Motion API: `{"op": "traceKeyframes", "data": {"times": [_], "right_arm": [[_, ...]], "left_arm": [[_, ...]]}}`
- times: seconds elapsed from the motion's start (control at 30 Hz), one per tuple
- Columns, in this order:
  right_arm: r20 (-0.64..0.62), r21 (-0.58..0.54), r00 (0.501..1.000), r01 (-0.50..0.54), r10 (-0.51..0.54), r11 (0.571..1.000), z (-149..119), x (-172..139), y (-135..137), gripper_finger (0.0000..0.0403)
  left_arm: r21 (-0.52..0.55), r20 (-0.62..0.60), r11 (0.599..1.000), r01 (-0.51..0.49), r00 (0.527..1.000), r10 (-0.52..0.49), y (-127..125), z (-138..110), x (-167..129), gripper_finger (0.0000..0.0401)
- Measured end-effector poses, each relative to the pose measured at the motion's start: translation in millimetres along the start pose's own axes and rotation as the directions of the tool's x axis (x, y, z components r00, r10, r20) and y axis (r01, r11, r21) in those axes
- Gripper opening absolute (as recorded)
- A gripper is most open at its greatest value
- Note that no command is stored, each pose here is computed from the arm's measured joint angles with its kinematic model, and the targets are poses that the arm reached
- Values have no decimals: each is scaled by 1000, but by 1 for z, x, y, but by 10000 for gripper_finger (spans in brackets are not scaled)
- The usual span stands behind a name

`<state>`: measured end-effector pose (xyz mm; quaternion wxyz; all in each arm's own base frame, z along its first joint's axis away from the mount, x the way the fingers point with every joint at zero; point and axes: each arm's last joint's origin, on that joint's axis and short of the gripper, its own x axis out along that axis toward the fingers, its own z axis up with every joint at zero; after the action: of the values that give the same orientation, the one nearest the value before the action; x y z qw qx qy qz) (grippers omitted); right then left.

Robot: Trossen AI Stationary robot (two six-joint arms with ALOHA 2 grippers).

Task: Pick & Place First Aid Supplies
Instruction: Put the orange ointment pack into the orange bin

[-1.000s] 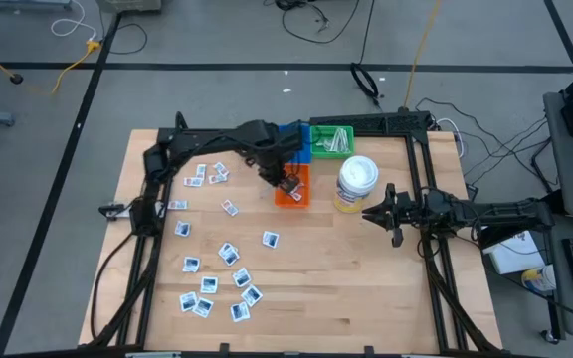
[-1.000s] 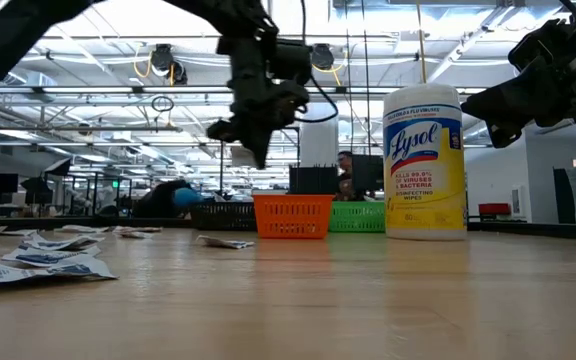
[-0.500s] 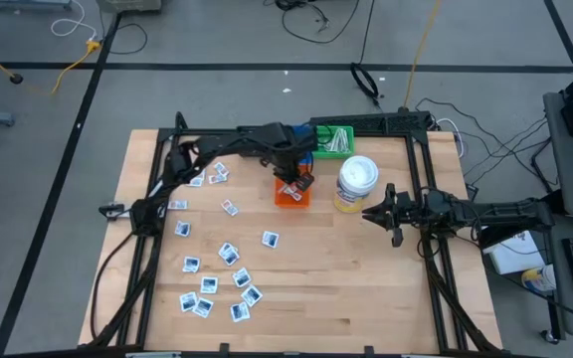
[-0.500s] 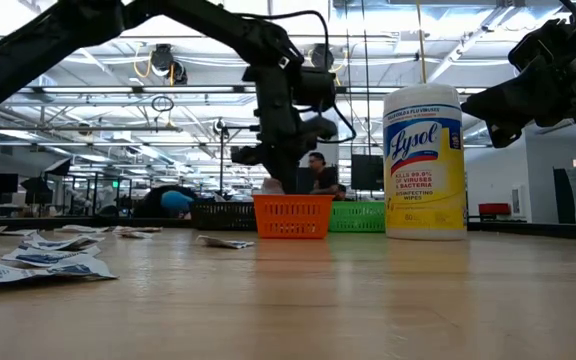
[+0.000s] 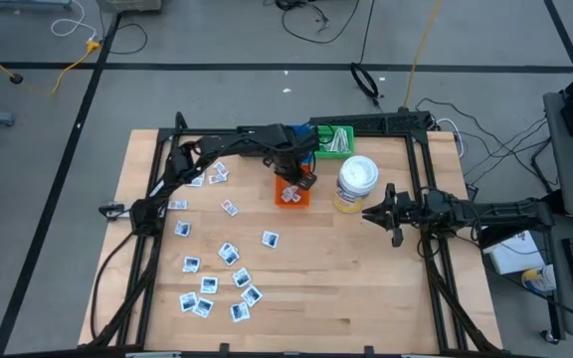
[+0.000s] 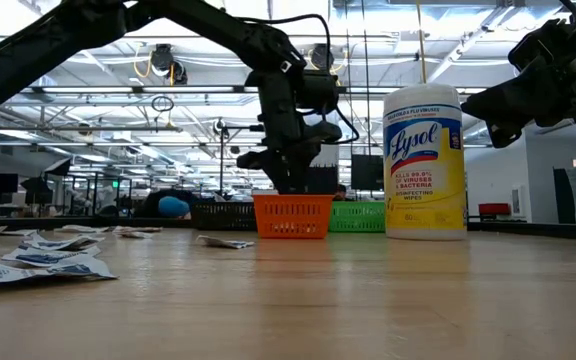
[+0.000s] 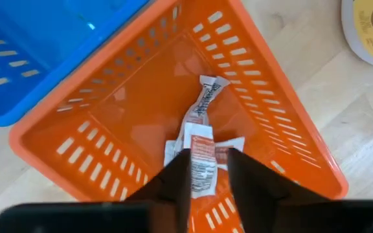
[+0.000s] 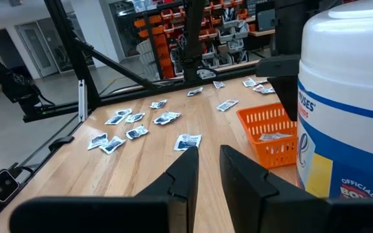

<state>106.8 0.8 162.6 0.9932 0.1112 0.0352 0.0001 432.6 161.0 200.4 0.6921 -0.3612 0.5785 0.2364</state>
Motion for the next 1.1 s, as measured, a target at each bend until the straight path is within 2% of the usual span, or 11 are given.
{"op": "traceKeyframes", "data": {"times": [0.17, 0.33, 0.6, 0.77, 0.97, 1.1], "right_arm": [[0, 0, 1000, 0, 0, 1000, 0, 0, 0, 59], [0, 0, 1000, 0, 0, 1000, 0, 0, 0, 59], [0, 0, 1000, 0, 0, 1000, 0, 0, 0, 59], [0, 0, 1000, 0, 0, 1000, 0, 0, 0, 59], [0, 0, 1000, 0, 0, 1000, 0, 0, 0, 59], [-1, 0, 1000, 1, -1, 1000, 0, 0, 0, 59]], "left_arm": [[-27, -23, 999, 41, 999, -42, 3, 2, -1, 177], [-133, -16, 991, 25, 999, -28, 10, -1, -21, 207], [-277, -22, 961, -14, 1000, 9, 21, -8, -49, 194], [-343, -68, 938, -56, 997, 34, 27, -12, -52, 175], [-351, -101, 931, -105, 992, 74, 27, -20, -45, 156], [-365, -93, 925, -103, 993, 74, 27, -37, -50, 153]]}}
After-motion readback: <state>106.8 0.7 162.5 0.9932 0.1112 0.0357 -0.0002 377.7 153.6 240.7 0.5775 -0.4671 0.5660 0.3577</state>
